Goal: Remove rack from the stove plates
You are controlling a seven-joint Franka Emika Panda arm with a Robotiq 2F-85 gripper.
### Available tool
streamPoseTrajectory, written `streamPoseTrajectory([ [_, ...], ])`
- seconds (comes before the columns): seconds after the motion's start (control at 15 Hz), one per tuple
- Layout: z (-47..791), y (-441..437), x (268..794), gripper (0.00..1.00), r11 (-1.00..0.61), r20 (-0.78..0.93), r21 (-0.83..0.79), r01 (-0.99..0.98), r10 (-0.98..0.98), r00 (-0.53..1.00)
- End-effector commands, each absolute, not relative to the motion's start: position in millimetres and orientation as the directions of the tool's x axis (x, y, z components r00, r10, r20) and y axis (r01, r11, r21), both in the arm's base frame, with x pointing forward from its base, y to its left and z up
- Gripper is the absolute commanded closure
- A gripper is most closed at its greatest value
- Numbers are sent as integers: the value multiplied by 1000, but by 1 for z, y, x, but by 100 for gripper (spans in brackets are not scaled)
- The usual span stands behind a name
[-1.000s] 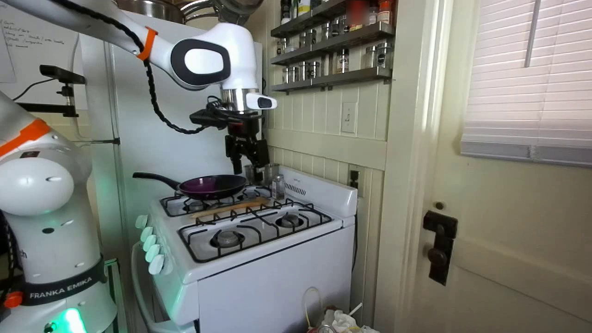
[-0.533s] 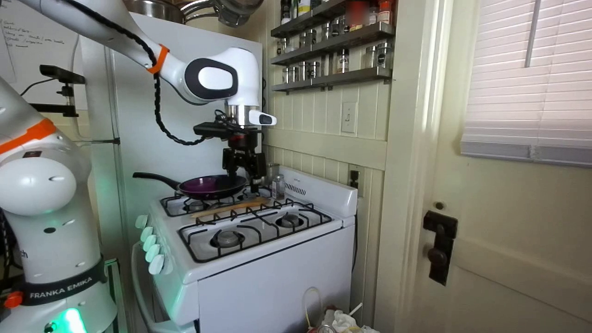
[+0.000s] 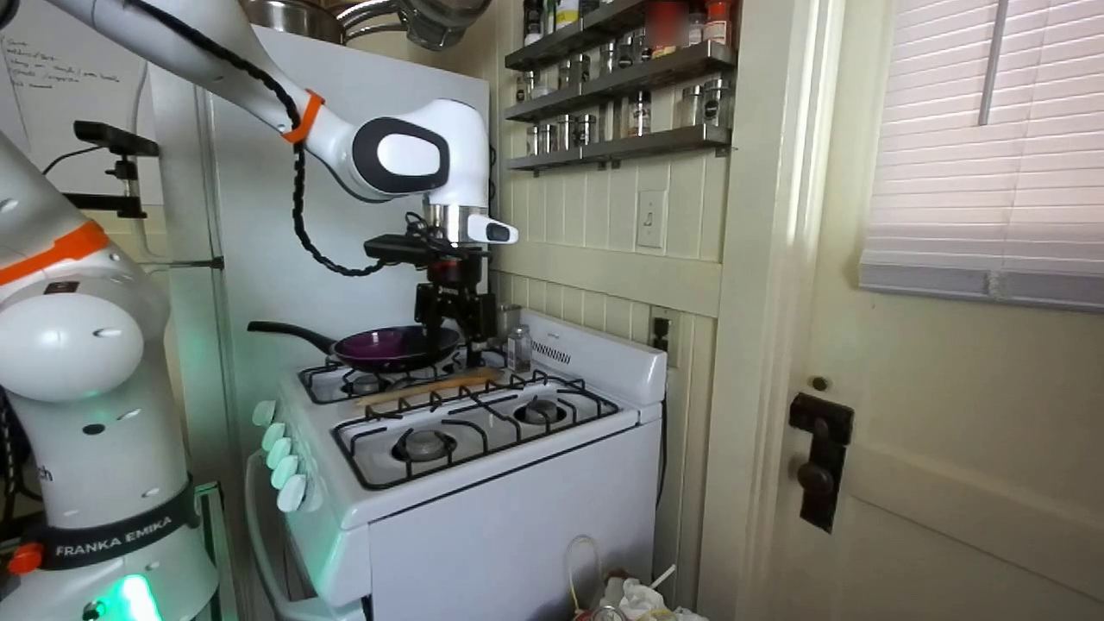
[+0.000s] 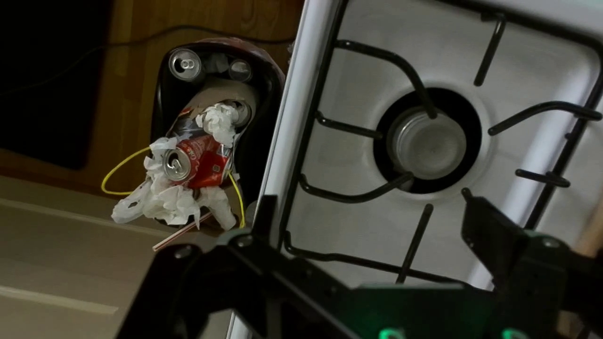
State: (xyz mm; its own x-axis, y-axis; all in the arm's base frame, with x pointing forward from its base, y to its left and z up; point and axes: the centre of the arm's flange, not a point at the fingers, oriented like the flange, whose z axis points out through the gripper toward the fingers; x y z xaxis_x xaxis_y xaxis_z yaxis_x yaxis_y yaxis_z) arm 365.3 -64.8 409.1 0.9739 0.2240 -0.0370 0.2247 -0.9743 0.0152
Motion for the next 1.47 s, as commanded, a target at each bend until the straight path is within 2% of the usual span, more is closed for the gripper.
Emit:
streamPoseTrajectory([
  [0.0,391,-64,384,0,-960,-84,-8,279,278,957],
  [0.53,341,-12,454,0,-913,-210,16,408,396,894],
  [1.2,319,-2,463,0,-894,-243,21,447,429,870],
  [1.4,311,1,468,0,-816,-194,-27,578,571,797],
])
